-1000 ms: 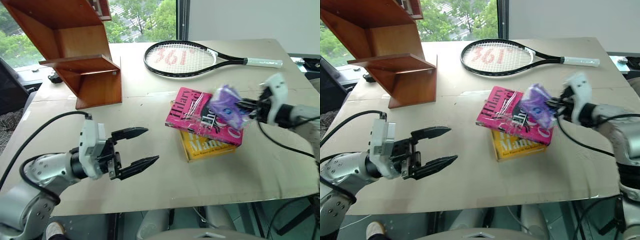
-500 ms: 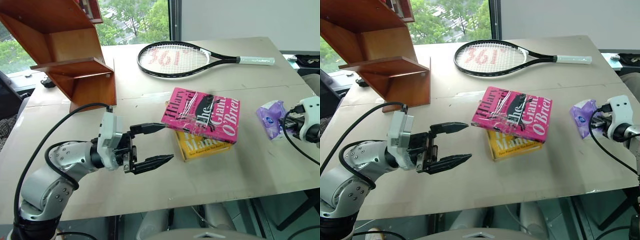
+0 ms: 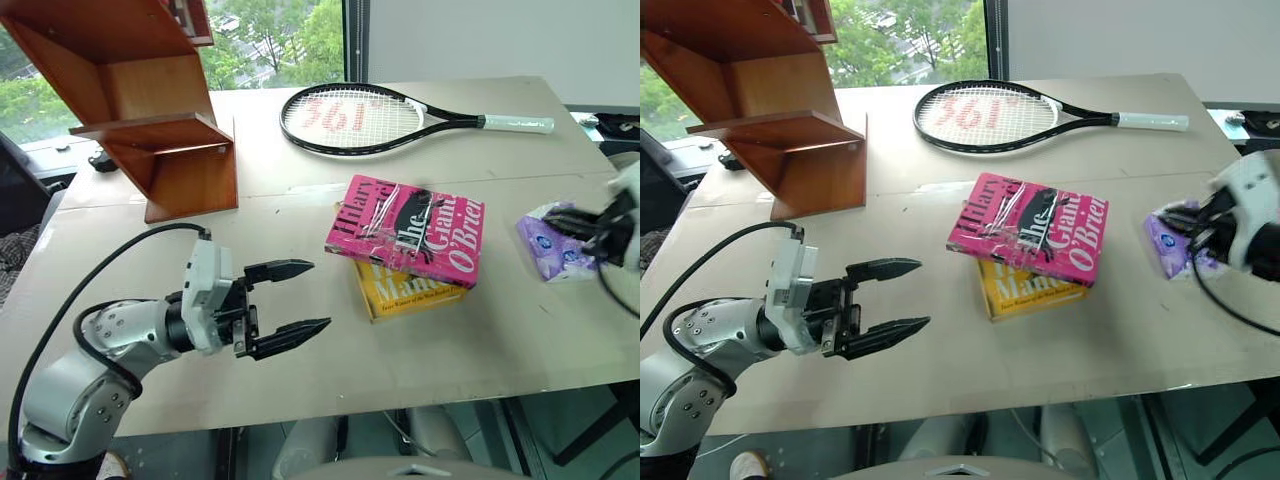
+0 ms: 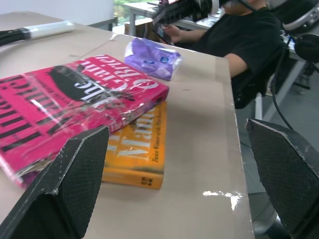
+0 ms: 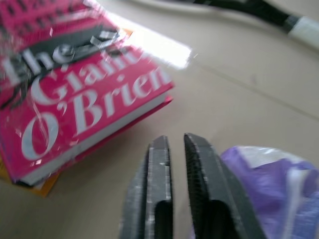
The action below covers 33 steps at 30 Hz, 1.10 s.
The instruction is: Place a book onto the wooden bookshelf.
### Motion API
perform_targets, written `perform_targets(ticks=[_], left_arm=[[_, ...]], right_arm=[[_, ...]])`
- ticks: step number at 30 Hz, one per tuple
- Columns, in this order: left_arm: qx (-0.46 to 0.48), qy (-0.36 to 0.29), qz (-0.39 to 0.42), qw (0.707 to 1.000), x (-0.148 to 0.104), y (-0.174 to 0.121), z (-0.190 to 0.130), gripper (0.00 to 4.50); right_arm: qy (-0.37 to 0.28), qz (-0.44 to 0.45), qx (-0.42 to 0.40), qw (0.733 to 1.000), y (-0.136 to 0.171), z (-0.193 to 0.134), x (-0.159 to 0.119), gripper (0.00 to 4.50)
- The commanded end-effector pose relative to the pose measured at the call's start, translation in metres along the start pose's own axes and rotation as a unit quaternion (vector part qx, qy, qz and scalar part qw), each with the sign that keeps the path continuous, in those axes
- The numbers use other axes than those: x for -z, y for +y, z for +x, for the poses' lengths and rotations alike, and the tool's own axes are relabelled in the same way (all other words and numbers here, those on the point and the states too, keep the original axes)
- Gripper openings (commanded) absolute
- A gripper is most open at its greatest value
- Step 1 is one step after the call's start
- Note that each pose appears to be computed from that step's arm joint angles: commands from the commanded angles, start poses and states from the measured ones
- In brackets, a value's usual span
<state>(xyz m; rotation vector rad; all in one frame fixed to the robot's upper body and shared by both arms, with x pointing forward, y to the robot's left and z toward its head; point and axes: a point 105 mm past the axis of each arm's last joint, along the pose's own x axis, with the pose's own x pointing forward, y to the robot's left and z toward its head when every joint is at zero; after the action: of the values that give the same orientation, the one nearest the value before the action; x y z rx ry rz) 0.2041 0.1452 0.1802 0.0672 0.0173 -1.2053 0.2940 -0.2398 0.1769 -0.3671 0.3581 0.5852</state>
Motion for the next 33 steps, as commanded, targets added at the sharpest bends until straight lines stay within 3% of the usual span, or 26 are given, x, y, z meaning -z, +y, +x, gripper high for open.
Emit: perform_targets(ticks=[1,5,14,27,31,33], left_arm=[[0.006,-0.005,0.023,1.0,-0.011,-0.008,-0.008,4.5],[-0.004,0.003,0.023,1.0,-0.01,-0.011,-0.016,4.5],[-0.043,0.023,0.015,0.999,0.0,-0.018,-0.032,4.5],[-0.059,0.027,0.009,0.998,0.003,-0.023,-0.034,4.5],[-0.127,0.011,-0.01,0.992,0.01,-0.013,-0.03,4.5],[-0.161,-0.002,-0.054,0.985,0.018,-0.007,-0.026,4.5]], right_arm=[[0.011,-0.028,-0.014,0.999,0.011,0.018,0.007,0.08],[0.024,-0.041,-0.018,0.999,0.007,0.035,0.013,0.08],[-0.012,-0.036,-0.063,0.997,0.019,0.055,-0.009,0.08],[-0.02,-0.049,-0.109,0.993,0.056,0.085,-0.024,0.08],[-0.05,-0.047,-0.101,0.993,0.06,0.089,-0.035,0.08],[-0.051,-0.059,-0.076,0.994,0.045,0.078,-0.031,0.08]])
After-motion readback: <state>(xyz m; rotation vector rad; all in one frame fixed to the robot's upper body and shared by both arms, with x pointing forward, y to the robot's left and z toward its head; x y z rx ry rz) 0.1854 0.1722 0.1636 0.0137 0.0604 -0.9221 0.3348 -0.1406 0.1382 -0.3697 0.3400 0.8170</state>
